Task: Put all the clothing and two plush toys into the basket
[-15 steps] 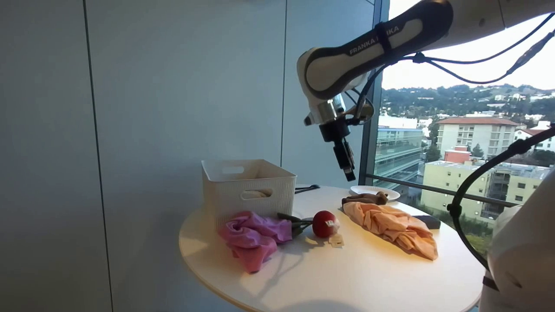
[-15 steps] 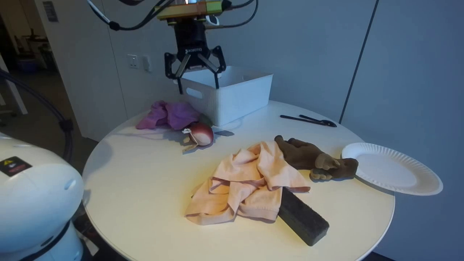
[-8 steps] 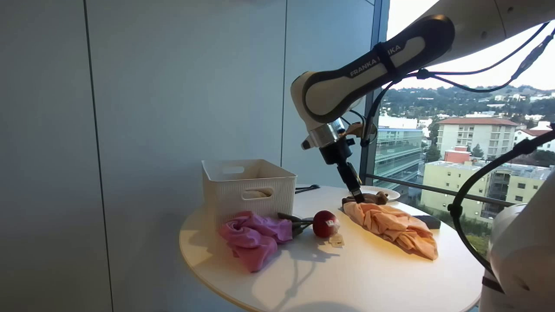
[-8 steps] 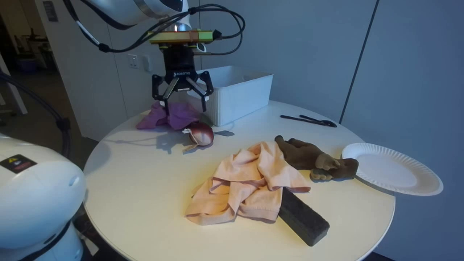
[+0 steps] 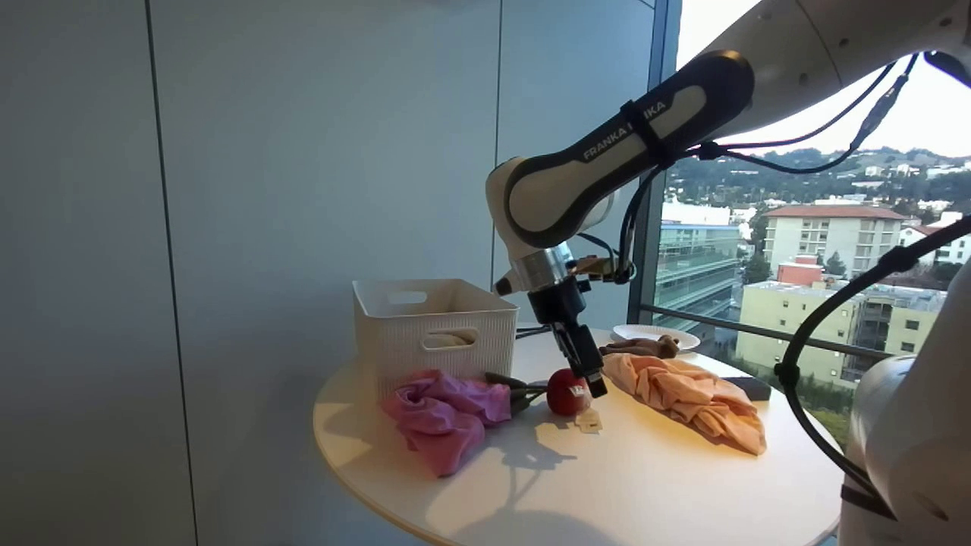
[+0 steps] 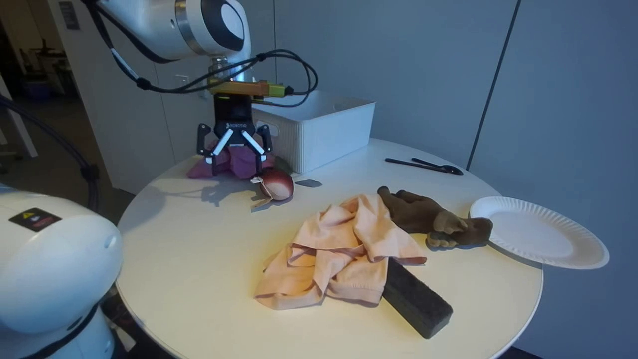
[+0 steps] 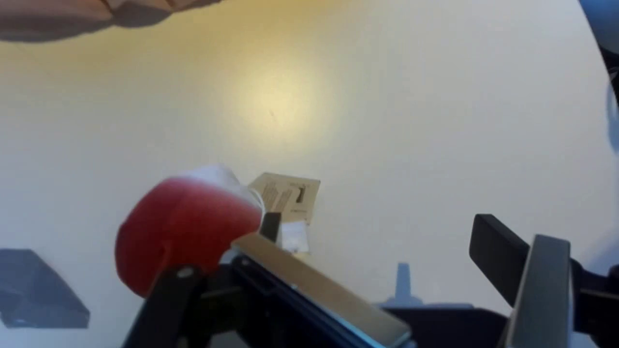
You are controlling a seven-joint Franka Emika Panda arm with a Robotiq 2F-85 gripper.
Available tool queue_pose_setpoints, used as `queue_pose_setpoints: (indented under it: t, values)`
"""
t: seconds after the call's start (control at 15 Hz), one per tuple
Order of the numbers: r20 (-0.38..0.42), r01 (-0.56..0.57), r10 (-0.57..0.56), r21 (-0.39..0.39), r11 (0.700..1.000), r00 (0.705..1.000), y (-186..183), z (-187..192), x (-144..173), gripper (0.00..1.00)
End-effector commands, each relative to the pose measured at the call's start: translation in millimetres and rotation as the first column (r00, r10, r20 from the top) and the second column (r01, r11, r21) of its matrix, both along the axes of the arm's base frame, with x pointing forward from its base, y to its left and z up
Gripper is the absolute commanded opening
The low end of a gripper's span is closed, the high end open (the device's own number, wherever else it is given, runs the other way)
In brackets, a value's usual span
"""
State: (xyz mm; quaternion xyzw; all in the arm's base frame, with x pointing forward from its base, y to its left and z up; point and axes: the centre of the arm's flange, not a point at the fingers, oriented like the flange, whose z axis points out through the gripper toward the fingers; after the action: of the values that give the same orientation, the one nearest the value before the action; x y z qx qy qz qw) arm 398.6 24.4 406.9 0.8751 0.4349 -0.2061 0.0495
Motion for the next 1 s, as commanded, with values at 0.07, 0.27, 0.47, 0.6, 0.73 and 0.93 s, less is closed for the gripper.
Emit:
queue_pose_setpoints:
  t: [0.07,0.27,0.47,0.6,0.73,0.93]
  values:
    - [-0.026,-0.231,0.234,0.088,0.969,0.972,67.9,-37.8,5.0,1.0]
    - [-0.011,-0.389,0.392,0.098,0.916,0.92,109.9,-40.0,-9.6,1.0]
    - [-0.025,-0.53,0.535,0.092,0.843,0.845,142.7,-35.8,-22.5,1.0]
    - [-0.034,-0.613,0.619,0.099,0.784,0.785,158.8,-39.8,-21.7,1.0]
    - [-0.05,-0.688,0.695,0.105,0.718,0.717,169.4,-42.5,-13.6,1.0]
    - [-0.09,-0.79,0.792,0.06,0.61,0.604,189.1,-31.0,14.5,1.0]
